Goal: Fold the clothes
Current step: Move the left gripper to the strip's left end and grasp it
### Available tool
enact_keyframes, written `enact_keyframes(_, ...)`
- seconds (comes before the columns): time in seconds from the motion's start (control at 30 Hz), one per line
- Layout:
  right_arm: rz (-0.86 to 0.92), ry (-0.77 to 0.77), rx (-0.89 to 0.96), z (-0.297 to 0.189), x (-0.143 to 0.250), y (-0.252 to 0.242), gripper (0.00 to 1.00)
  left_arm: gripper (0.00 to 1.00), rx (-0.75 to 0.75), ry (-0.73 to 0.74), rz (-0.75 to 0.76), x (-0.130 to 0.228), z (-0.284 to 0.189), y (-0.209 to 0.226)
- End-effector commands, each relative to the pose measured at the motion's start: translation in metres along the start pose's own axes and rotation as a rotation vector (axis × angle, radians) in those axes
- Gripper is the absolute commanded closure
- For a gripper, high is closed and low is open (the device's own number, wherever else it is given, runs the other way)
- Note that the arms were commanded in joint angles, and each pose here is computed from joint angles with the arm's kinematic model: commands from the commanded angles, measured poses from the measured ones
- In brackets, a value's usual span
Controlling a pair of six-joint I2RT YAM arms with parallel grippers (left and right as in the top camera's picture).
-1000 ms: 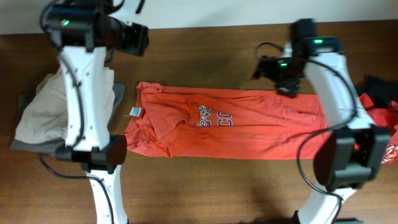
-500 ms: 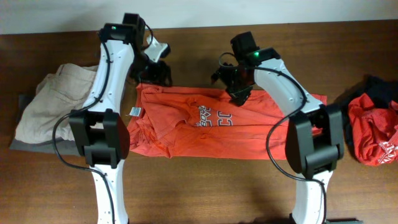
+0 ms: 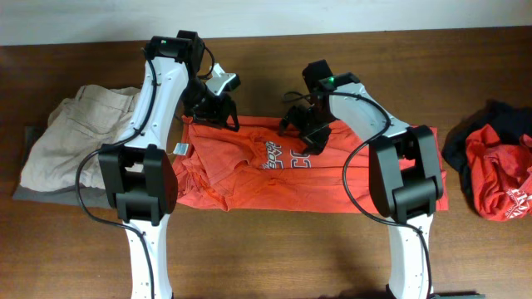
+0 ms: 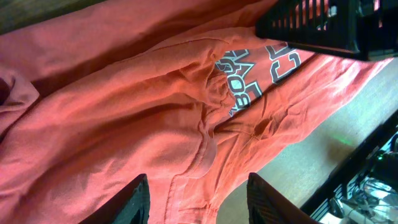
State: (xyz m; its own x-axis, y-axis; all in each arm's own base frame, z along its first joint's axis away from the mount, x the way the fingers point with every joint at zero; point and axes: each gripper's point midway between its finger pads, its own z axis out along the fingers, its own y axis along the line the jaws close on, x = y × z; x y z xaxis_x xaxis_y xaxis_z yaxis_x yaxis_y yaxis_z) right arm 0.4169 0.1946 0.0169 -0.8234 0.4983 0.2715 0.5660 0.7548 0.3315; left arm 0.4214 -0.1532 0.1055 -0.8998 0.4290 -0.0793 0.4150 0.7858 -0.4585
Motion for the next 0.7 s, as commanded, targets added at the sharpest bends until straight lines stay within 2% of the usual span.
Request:
enact_keyframes(0.0, -0.214, -0.115, -0.047, -0.053, -0.008, 0.02, 0.19, 0.5, -0.059, -0.058, 0.075, 0.001, -0.031, -0.007)
enact_keyframes(0.07, -0.237, -0.163, -0.024, -0.071, -0.012, 0.017, 0.19, 0.5, -0.167, -0.07, 0.046, 0.005, -0.05, 0.001)
enact_keyframes(0.17, -0.282, -0.275, 0.068, -0.102, -0.022, 0.003, 0.19, 0.5, -0.42, -0.112, -0.057, 0.017, -0.094, 0.021)
enact_keyframes(0.23, -0.31, -0.389, 0.167, -0.131, -0.032, -0.013, 0.15, 0.49, -0.632, -0.172, -0.158, 0.031, -0.139, 0.034)
enact_keyframes(0.3, -0.351, -0.466, 0.219, -0.156, -0.037, -0.021, 0.12, 0.47, -0.751, -0.235, -0.224, 0.042, -0.172, 0.036)
enact_keyframes(0.5, -0.459, -0.62, 0.276, -0.229, -0.036, -0.037, 0.11, 0.44, -0.931, -0.419, -0.322, 0.091, -0.259, 0.015)
enact_keyframes(0.67, -0.443, -0.759, 0.257, -0.298, -0.027, -0.058, 0.09, 0.4, -0.94, -0.557, -0.389, 0.13, -0.302, -0.003)
